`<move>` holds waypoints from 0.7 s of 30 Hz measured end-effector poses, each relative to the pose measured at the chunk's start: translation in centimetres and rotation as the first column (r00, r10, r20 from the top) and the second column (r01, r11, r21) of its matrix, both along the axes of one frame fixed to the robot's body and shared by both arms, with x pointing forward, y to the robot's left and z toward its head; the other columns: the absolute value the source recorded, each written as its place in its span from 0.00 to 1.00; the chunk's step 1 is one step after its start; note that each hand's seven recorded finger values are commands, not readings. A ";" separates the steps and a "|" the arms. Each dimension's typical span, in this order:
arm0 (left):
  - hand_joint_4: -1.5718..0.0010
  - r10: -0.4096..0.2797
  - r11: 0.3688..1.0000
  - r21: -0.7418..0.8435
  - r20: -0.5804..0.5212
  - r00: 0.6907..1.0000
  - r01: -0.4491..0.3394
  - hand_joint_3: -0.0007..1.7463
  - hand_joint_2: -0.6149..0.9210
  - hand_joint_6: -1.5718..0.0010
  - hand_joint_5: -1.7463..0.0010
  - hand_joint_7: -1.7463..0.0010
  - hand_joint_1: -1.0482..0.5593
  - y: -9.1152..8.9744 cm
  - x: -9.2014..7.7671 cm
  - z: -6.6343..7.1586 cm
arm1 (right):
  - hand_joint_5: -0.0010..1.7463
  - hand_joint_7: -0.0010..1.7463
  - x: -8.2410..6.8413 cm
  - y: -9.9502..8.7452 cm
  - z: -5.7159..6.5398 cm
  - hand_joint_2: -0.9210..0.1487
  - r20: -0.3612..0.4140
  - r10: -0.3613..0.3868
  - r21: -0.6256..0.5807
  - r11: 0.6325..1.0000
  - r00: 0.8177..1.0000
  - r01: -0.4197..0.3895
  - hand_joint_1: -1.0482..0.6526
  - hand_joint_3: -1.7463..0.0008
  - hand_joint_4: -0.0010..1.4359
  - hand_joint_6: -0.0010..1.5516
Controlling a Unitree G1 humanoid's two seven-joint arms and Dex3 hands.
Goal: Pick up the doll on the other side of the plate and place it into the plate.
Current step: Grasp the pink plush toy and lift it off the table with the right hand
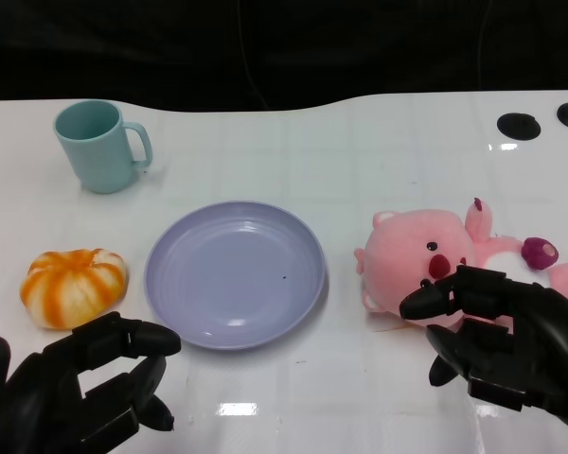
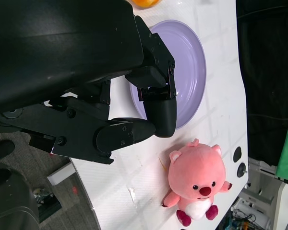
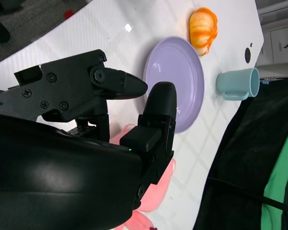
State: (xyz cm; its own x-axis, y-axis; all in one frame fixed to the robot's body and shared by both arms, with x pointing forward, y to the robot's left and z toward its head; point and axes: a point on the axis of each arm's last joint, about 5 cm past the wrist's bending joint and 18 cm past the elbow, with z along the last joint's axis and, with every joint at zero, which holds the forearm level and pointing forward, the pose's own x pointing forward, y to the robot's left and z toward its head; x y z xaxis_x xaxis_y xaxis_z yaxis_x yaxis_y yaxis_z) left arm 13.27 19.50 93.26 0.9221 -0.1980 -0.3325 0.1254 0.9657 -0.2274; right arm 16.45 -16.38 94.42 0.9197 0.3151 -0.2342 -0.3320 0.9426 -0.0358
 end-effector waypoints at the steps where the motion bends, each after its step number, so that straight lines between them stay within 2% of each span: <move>1: 0.67 0.000 1.000 -0.001 0.000 1.000 0.000 0.29 1.00 0.64 0.06 0.33 0.49 0.0 0.0 0.0 | 0.77 0.47 0.0 -0.1 0.0 0.01 0.017 0.002 -0.012 1.000 1.000 -0.002 0.49 0.84 0.29 0.30; 6: 0.67 -0.002 1.000 -0.001 0.003 1.000 0.002 0.29 1.00 0.64 0.06 0.33 0.48 -0.1 0.0 0.1 | 0.61 0.36 -0.1 -0.5 -0.1 0.00 0.126 0.018 -0.084 0.996 0.992 -0.008 0.49 0.93 0.19 0.23; 8: 0.67 -0.003 1.000 -0.001 0.003 1.000 0.003 0.29 1.00 0.64 0.06 0.33 0.48 -0.1 0.0 0.1 | 0.57 0.30 -0.1 -0.7 -0.1 0.02 0.166 0.024 -0.112 0.994 0.986 -0.005 0.46 0.96 0.13 0.19; 12: 0.67 -0.008 1.000 -0.003 0.002 1.000 0.008 0.29 1.00 0.64 0.06 0.33 0.48 -0.2 0.0 0.0 | 0.54 0.22 0.0 -0.9 -0.2 0.05 0.224 0.029 -0.151 0.988 0.974 0.006 0.43 0.99 0.03 0.14; 17: 0.67 0.001 1.000 0.001 -0.003 1.000 -0.001 0.29 1.00 0.64 0.07 0.32 0.49 -0.5 0.0 0.0 | 0.46 0.18 0.1 -1.2 -0.2 0.07 0.301 0.042 -0.209 0.978 0.953 0.022 0.38 1.00 0.00 0.09; 21: 0.67 -0.010 1.000 -0.002 0.002 1.000 0.010 0.28 1.00 0.65 0.06 0.32 0.49 -0.7 0.0 0.1 | 0.33 0.14 0.1 -2.1 0.1 0.10 0.302 0.093 -0.322 0.947 0.949 0.010 0.38 1.00 0.00 0.04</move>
State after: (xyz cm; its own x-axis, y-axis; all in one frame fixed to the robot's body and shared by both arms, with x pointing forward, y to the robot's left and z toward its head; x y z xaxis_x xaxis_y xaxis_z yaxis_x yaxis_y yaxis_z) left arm 13.27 18.78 93.34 0.9206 -0.2083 -0.3303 0.1357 0.9638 -0.2294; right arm 16.50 -18.45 94.55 0.9497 0.3114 -0.0334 -0.2942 0.8507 -0.4356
